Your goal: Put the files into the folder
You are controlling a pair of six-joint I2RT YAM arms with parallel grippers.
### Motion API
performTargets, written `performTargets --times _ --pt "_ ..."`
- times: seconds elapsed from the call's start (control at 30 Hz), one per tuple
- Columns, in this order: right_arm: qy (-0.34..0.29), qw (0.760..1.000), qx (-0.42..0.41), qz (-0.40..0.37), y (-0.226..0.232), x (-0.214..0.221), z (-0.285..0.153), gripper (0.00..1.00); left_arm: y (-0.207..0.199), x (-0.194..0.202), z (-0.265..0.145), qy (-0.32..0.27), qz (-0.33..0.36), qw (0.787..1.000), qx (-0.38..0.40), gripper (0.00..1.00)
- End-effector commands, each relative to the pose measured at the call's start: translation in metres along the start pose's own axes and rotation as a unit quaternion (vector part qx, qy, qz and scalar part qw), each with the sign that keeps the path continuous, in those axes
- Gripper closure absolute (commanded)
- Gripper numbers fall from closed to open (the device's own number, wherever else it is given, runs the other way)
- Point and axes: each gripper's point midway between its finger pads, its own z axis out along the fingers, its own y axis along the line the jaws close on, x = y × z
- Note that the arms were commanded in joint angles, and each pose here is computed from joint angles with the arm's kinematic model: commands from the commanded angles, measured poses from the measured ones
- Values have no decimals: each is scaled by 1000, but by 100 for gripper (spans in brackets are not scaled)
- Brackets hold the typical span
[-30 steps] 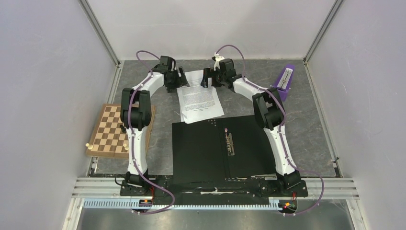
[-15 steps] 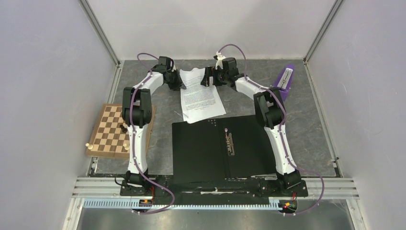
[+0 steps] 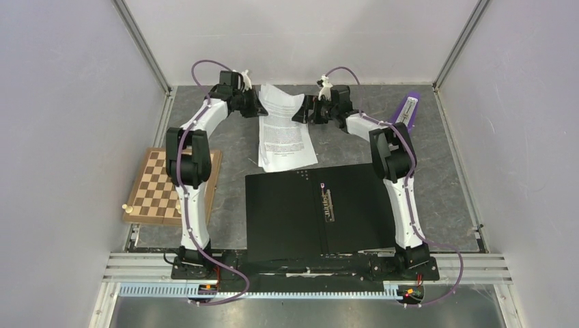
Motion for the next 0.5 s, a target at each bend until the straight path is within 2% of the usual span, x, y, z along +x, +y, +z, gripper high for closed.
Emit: performTargets --times 0.0,0.27,0.47 --pt "-4 999 -27 17 16 -6 -22 2 -79 -46 -61 -87 125 982 116 98" --pt "-69 993 -98 -8 65 -43 -67 2 -134 -40 -111 -102 194 959 177 98" --pt "-140 974 -169 -55 121 -73 -123 2 -182 -29 -164 -117 241 936 228 98"
